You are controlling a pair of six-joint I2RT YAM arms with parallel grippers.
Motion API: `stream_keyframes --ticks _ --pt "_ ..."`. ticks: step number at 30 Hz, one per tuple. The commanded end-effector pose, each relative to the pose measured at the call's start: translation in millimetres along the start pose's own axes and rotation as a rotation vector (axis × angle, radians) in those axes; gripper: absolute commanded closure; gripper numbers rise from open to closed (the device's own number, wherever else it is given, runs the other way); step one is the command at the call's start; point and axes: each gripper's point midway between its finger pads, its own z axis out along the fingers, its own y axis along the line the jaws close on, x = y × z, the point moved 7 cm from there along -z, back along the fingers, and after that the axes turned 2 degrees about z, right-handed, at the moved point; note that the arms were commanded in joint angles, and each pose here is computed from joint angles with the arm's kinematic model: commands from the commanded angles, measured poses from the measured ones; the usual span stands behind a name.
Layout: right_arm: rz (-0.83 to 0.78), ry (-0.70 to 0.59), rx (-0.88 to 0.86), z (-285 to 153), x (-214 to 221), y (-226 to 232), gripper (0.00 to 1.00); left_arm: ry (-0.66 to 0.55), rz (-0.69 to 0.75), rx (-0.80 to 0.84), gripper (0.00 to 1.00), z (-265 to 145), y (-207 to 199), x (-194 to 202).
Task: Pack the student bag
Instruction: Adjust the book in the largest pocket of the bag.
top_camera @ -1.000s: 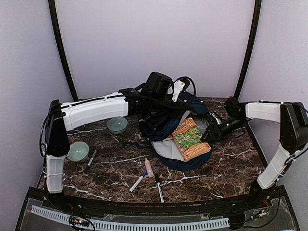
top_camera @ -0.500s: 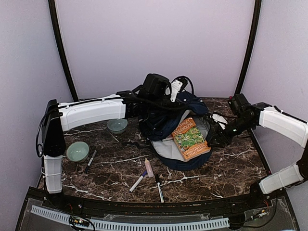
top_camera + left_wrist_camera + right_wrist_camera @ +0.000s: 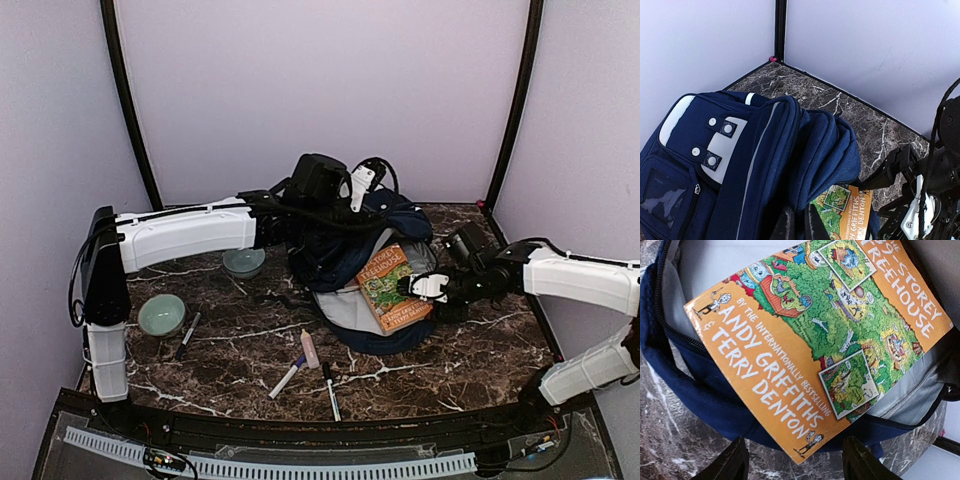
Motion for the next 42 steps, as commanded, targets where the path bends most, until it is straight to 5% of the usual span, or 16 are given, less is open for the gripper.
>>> stream_keyframes --ticks 1,28,42 --pt "-0.085 0.018 0.132 14 -9 -7 0.36 -0.191 -0.020 0.030 1.00 -43 -5 -56" --pt "-0.092 -0.088 0.297 58 -91 -53 0.40 -0.215 -0.016 0.082 1.00 -53 -14 -66" --pt "-0.031 -0.113 0.254 64 -90 -34 0.46 -0.420 0.096 0.239 1.00 -105 -45 -143"
